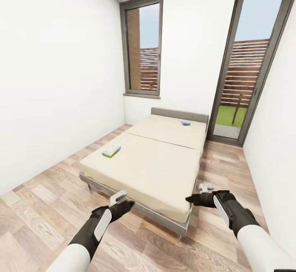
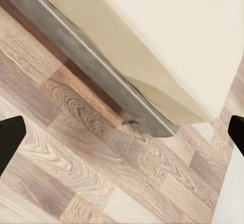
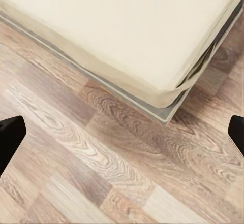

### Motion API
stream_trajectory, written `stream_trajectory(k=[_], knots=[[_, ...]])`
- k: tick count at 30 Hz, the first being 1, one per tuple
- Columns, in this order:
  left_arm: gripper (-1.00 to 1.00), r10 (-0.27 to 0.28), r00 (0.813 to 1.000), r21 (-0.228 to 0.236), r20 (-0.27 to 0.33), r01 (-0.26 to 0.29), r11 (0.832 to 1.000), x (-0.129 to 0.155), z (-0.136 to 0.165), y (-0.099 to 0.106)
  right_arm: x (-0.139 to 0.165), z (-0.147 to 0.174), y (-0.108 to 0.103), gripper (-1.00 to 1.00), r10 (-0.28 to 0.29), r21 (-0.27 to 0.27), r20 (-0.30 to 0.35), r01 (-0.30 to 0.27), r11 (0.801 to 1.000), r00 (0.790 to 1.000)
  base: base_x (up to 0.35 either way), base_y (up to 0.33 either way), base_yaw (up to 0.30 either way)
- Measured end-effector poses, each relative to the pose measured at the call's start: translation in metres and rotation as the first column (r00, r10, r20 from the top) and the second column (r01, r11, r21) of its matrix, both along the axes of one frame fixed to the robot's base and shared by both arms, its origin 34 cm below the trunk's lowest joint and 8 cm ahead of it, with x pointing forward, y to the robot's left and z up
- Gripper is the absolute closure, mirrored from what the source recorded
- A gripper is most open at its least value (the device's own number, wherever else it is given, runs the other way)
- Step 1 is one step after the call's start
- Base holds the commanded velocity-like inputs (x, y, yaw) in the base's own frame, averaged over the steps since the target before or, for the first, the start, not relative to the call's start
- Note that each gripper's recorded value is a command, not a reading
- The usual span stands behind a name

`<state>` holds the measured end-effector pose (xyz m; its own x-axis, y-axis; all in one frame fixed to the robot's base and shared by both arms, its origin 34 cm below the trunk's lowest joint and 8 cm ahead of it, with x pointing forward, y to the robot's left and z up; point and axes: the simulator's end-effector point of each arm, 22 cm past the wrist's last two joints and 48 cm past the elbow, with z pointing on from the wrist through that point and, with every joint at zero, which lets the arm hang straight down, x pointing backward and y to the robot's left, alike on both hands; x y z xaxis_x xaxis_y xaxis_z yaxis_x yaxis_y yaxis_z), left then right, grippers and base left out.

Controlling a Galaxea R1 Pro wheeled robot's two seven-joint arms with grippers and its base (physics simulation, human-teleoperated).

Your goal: Put all the toys in the child's room - the three board games (two on the bed and one on the table), the two jigsaw puzzles on the table, and the tennis ball on the table - inside the toy box on the table in the child's room.

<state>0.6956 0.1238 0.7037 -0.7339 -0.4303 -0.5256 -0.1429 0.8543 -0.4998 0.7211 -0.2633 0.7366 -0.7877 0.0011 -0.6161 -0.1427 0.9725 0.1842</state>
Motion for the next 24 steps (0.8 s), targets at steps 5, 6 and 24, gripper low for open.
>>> stream_trajectory(k=[5,6,24], knots=[[-1.00,0.002,1.000,0.002,-0.001,-0.002,1.000,-0.0001,-0.0003,0.0007,0.0001,0.0001,-0.0002,-1.00,0.000,-0.001,0.000,0.000,1.000,1.000,0.334,-0.018,0.105],[-1.00,0.002,1.000,0.002,-0.001,-0.002,1.000,-0.0001,-0.0003,0.0007,0.0001,0.0001,-0.0002,-1.00,0.000,-0.001,0.000,0.000,1.000,1.000,0.336,-0.035,0.167],[-1.00,0.003,1.000,0.005,-0.002,-0.003,1.000,-0.0001,-0.0007,0.0018,-0.0005,-0.0010,-0.0009,-1.00,0.003,-0.011,-0.002,-0.003,1.000,1.000,0.333,-0.131,0.251]])
